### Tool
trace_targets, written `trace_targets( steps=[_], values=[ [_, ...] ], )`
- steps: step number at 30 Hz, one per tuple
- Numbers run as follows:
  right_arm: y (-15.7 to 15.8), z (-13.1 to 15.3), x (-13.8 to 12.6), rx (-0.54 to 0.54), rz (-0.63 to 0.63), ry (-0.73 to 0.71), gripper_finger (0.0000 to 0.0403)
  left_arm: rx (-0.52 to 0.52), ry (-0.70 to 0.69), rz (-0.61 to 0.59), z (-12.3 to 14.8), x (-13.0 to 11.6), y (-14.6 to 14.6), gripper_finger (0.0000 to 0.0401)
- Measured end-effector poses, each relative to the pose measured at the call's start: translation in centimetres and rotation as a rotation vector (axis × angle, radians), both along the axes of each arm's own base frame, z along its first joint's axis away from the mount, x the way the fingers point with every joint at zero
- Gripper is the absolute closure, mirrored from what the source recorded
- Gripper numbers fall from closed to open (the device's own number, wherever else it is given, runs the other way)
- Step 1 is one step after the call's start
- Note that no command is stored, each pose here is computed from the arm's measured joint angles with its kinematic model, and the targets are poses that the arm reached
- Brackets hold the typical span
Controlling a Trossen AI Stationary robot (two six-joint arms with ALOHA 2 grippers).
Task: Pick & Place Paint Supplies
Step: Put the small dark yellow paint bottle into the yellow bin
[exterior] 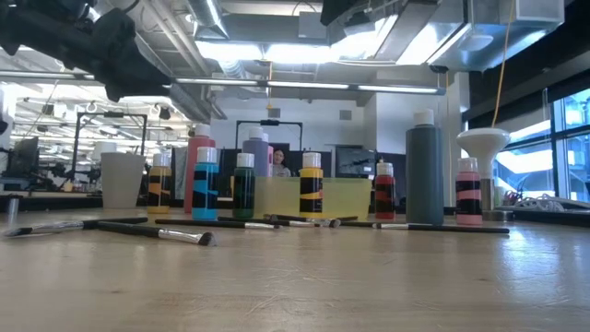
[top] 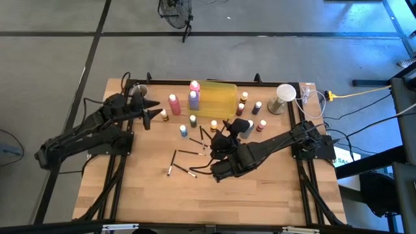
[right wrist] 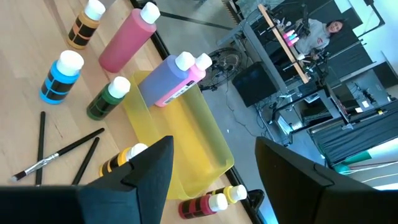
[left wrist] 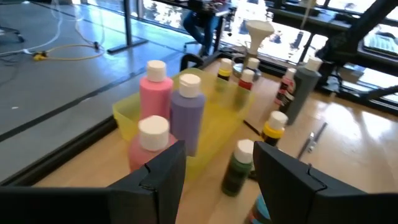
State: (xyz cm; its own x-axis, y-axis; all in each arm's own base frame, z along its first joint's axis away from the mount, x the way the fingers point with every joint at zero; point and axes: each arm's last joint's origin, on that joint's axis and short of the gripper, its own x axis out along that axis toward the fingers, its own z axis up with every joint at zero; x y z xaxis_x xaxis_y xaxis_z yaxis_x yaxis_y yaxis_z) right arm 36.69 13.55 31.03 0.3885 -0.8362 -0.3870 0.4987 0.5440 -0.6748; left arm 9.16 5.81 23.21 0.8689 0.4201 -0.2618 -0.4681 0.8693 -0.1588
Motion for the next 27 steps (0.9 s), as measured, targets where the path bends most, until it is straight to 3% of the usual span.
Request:
trace_targets(
  steps=[8, 18, 27],
  values=[
    [0.0, -0.1, -0.1, 0.037, 0.001, 0.032, 0.0174, 0.016, 0.041, 0.000, -0.3, 0.2, -0.5, 0.0221],
    [0.2, -0.3, -0.2, 0.119, -0.007, 0.049, 0.0174, -0.038, 0.060, 0.008, -0.7, 1.0, -0.9, 0.0222],
    [0.4, -0.5, -0.3, 0.217, -0.021, 0.046, 0.0174, 0.046, 0.095, -0.060, -0.6, 1.1, -1.1, 0.0218]
  ],
)
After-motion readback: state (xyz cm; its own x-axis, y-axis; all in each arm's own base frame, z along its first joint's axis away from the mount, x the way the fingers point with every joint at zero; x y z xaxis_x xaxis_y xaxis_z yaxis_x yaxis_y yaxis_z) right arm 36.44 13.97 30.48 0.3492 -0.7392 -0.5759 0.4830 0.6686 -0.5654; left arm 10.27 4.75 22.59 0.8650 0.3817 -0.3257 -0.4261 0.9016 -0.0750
